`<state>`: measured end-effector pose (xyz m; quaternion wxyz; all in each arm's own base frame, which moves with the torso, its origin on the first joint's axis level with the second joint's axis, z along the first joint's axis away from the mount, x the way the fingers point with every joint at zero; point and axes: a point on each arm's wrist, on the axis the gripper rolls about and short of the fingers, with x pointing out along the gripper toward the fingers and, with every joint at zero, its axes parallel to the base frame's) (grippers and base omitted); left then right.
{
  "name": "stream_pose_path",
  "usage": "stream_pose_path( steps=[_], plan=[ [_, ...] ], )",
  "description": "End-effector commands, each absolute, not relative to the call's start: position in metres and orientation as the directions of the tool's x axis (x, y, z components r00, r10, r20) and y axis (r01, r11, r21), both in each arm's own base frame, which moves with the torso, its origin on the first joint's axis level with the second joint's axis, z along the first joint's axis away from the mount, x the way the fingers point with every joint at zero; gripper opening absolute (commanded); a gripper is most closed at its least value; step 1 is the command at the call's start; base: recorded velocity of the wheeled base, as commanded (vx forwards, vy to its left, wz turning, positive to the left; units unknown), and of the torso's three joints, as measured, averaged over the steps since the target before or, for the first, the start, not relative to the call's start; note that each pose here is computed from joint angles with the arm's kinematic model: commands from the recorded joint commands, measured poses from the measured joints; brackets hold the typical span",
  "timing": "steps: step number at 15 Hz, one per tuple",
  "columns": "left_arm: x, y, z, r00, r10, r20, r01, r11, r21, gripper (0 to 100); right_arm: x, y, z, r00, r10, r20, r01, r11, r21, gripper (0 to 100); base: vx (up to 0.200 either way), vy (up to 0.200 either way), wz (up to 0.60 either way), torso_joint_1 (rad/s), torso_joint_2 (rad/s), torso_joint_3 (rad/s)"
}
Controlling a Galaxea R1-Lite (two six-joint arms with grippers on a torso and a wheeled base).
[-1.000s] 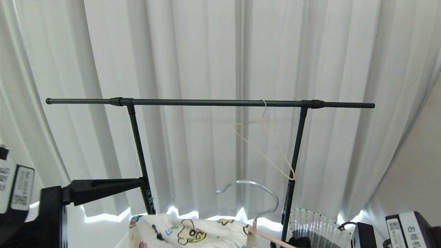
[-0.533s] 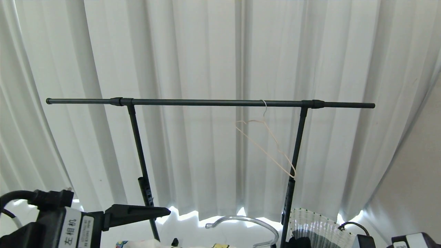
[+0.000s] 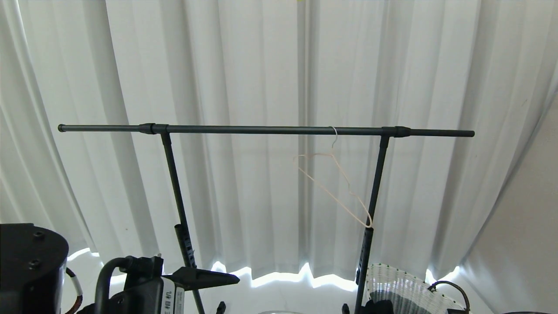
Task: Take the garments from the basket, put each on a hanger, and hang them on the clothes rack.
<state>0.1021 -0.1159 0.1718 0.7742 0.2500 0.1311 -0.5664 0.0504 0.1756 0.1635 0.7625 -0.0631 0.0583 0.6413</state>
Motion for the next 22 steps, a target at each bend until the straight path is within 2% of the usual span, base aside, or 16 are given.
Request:
stream_pose_path(
  steps=[1,7,8,15,16,20,22],
  plan=[
    [0.106,-0.120,0.171,0.320,-0.807,-0.496,0.945,0.232,0.231,100,0.051,0.179,0.164,0.164,0.972,-0.171,-0.986,0.162,-0.021,0,0.000,0.000,0.00,0.000,0.00,0.000],
    [0.104,-0.118,0.169,0.318,-0.806,-0.500,0.946,0.231,0.229,100,0.053,0.190,0.168,0.147,0.975,-0.163,-0.989,0.146,-0.021,0,0.000,0.000,0.00,0.000,0.00,0.000],
    [0.103,-0.118,0.169,0.317,-0.806,-0.500,0.946,0.230,0.229,0,0.053,0.190,0.168,0.147,0.976,-0.162,-0.989,0.146,-0.022,0,0.000,0.000,0.00,0.000,0.00,0.000],
    [0.100,-0.114,0.161,0.309,-0.797,-0.519,0.950,0.231,0.212,0,0.055,0.191,0.173,0.192,0.971,-0.143,-0.981,0.189,-0.032,0,0.000,0.000,0.00,0.000,0.00,0.000],
    [0.101,-0.115,0.162,0.314,-0.799,-0.512,0.948,0.234,0.216,0,0.055,0.191,0.173,0.210,0.967,-0.146,-0.978,0.207,-0.034,100,0.000,0.000,0.00,0.000,0.00,0.000],
    [0.103,-0.113,0.161,0.335,-0.791,-0.512,0.941,0.256,0.219,0,0.056,0.190,0.172,0.241,0.959,-0.147,-0.970,0.238,-0.039,100,0.000,0.000,0.00,0.000,0.00,0.000],
    [0.108,-0.106,0.158,0.388,-0.759,-0.523,0.921,0.313,0.230,0,0.060,0.189,0.172,0.284,0.947,-0.148,-0.959,0.280,-0.045,100,0.000,0.000,0.00,0.000,0.00,0.000]
  ],
)
